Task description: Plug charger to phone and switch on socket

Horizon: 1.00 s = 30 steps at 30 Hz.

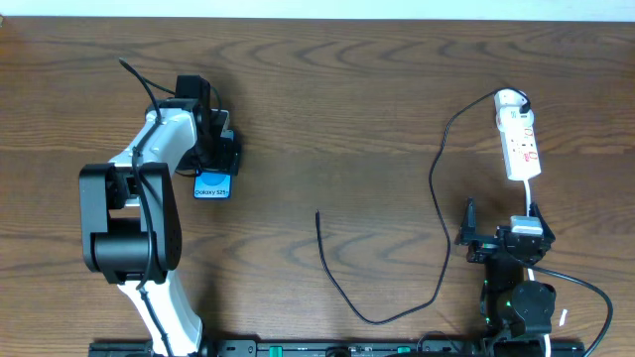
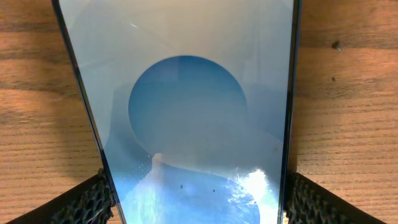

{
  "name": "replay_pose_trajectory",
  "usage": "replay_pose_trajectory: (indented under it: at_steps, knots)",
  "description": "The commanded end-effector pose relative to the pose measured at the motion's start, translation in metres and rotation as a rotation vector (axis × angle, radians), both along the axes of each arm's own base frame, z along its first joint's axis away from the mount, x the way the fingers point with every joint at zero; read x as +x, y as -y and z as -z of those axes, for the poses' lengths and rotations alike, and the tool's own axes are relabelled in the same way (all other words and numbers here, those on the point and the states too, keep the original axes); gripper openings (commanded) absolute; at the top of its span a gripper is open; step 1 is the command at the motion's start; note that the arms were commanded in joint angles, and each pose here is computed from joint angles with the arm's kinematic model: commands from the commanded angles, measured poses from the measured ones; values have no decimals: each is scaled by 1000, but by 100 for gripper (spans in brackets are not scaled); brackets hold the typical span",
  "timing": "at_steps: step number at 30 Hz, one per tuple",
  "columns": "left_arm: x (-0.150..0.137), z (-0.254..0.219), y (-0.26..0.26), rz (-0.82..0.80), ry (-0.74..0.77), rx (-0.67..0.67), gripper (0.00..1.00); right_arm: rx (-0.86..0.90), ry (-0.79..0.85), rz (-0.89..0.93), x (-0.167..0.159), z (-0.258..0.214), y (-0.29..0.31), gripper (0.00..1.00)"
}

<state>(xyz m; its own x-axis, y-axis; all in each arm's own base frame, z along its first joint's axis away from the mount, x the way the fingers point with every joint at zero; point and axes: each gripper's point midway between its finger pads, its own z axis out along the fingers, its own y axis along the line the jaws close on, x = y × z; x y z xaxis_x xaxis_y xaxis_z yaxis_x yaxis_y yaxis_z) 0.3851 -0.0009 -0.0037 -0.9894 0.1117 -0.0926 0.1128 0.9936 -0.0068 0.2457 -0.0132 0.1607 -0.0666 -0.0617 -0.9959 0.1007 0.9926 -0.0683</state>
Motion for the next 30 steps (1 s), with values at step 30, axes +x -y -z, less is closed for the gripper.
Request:
replay_pose_trajectory:
  at_steps: [30]
  knots:
    - [-15, 26, -7, 9, -83, 40, 80, 12, 3, -2, 0, 0, -1, 99]
